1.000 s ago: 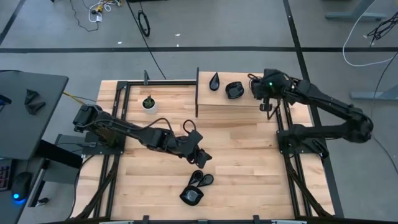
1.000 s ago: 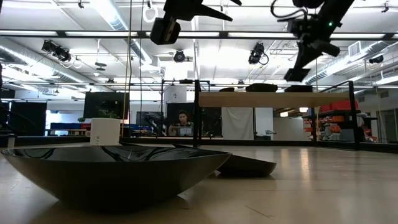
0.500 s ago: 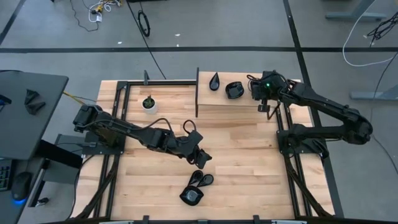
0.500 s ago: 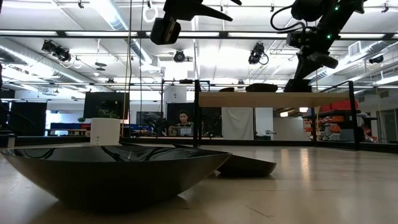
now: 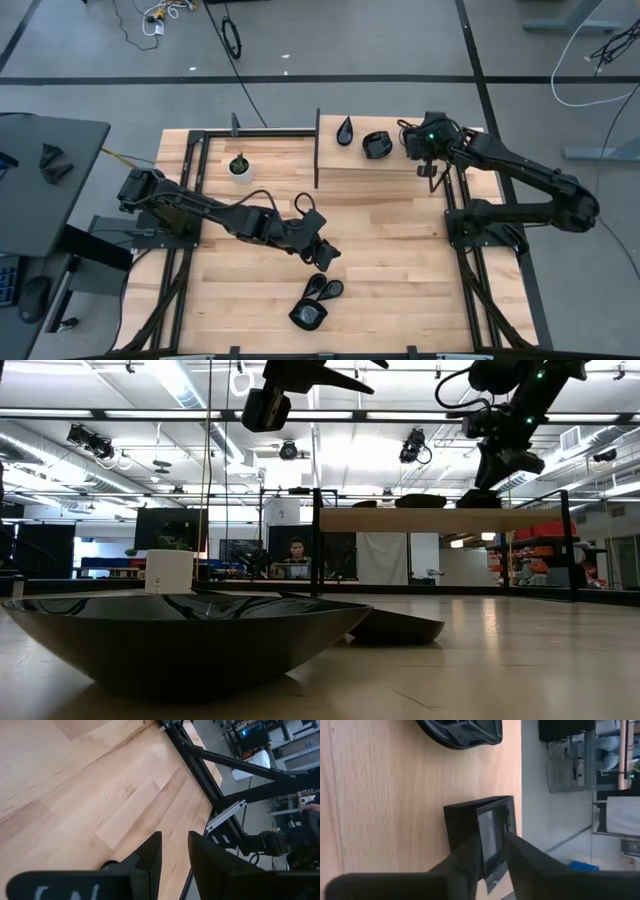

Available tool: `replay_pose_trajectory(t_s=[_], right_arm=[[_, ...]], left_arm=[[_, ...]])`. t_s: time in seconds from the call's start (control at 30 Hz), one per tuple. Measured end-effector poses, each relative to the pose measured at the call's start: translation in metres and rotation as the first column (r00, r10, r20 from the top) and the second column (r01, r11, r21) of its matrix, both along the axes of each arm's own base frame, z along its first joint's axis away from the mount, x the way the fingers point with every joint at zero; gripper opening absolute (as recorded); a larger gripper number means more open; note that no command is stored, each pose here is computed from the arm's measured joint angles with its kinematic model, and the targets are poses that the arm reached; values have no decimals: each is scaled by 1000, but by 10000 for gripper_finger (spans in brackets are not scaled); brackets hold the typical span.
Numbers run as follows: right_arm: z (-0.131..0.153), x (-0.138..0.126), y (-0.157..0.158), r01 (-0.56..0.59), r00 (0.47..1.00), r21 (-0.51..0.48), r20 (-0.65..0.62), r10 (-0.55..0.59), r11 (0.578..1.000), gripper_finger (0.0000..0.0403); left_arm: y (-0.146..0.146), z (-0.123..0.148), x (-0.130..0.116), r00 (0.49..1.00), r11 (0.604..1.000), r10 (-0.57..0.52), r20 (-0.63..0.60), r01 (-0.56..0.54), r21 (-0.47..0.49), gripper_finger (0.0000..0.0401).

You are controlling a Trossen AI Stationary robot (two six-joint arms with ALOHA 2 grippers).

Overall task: Pick & Place Mini shaped plates
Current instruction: Stack the square plate on top of the square plate on the shelf

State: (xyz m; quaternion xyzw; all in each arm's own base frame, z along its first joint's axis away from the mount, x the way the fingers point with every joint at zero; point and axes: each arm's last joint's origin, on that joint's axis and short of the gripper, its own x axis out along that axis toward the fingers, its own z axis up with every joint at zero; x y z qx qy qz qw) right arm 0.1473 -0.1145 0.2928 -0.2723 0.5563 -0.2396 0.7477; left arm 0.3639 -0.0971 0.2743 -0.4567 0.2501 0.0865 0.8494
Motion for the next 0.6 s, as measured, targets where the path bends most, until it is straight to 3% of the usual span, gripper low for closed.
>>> replay_pose_trajectory(t_s=[0.17, 0.33, 0.43, 0.6], right_arm=[[0, 0, 2, 3, 999, 43, 51, -5, 999, 130], [7, -4, 11, 5, 985, 88, 172, -21, 996, 143], [10, -9, 12, 148, 943, 140, 279, -182, 979, 135], [8, -21, -3, 432, 788, 232, 373, -490, 871, 95]], left_arm=[[0, 0, 0, 1000, 1000, 0, 0, 0, 0, 99], [0, 0, 0, 1000, 1000, 0, 0, 0, 0, 99], [0, 0, 0, 1000, 1000, 3, 0, -3, 1, 99], [1, 0, 0, 1000, 1000, 12, 1, -12, 5, 99]])
